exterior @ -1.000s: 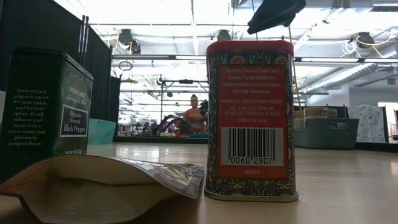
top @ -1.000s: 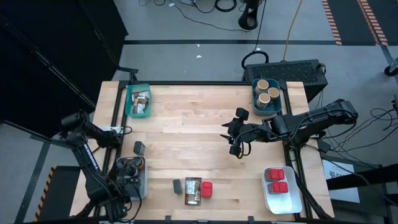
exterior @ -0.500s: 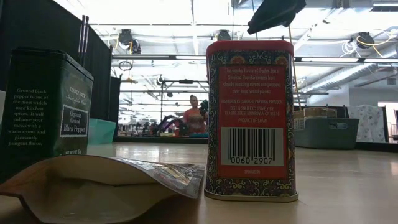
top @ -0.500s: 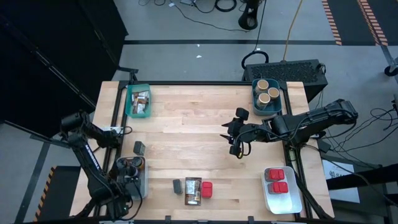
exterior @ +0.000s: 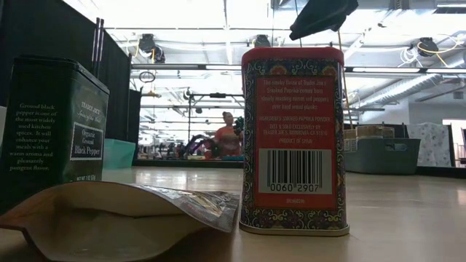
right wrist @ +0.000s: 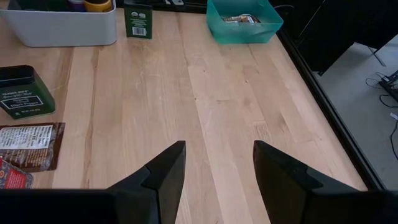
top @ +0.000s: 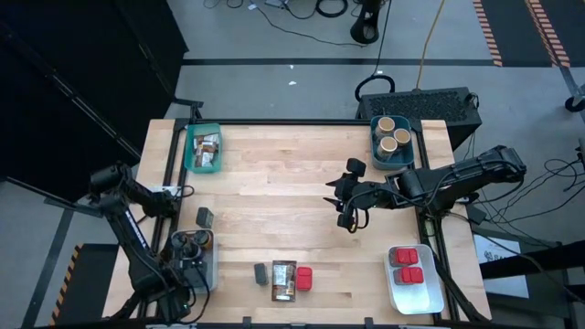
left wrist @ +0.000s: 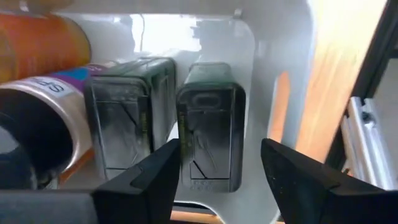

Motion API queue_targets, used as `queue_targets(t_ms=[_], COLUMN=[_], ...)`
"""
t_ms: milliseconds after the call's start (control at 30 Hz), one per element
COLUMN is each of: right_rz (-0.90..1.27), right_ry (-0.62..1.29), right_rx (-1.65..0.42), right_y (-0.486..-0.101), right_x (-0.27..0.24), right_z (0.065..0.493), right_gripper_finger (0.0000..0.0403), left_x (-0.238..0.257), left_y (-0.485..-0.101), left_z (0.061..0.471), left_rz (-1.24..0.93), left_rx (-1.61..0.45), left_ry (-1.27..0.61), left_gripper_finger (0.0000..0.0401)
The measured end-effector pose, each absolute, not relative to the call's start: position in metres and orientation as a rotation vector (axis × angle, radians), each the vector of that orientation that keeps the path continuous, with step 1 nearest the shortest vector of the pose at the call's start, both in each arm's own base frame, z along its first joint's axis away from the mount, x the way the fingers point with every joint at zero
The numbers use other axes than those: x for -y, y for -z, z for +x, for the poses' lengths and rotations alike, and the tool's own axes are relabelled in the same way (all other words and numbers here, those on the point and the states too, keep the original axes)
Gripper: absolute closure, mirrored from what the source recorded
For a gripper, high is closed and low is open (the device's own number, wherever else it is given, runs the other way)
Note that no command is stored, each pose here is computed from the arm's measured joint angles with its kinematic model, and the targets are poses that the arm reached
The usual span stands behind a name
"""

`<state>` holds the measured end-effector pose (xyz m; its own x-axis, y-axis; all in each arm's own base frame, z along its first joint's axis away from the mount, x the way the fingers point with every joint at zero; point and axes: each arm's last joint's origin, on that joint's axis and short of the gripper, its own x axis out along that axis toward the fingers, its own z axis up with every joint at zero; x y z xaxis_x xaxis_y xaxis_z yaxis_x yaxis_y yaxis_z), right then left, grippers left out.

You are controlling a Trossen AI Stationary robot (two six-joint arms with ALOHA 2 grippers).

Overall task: Sort spices by type
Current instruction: Put the red seasoning can into the white bin

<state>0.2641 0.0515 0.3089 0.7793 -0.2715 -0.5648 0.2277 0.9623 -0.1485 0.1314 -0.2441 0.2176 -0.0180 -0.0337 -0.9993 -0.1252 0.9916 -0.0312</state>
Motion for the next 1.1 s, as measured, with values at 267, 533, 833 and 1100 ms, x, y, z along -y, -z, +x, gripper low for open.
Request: queue_targets(t_ms=[267, 533, 833, 1100], right_rz=[-0.073, -0.073, -0.082, -0.034], right_ry=[0.27, 0.269, 0.258, 0.253], right_rx=[-0.62, -0.615, -0.565, -0.543], right_y=[-0.309, -0.309, -0.314, -0.314], right_x=[-0.052, -0.052, -0.052, -0.059], right_z=[0.264, 0.264, 0.268, 0.268], right_gripper_finger=[0.0231, 0.0231, 0.0231, 0.0231], left_x=[0.247, 0.242, 0.221, 0.2], left_y=[-0.235, -0.264, -0.273, -0.278], left_z=[0.141, 0.152, 0.176, 0.2], left_rz=[-0.178, -0.146, 0.196, 0.441], left_rx=[-1.595, -1.524, -1.16, -0.931], left_ry=[-0.044, -0.091, -0.207, -0.341], left_gripper_finger=[0.0176, 0.0175, 0.0175, 0.0175])
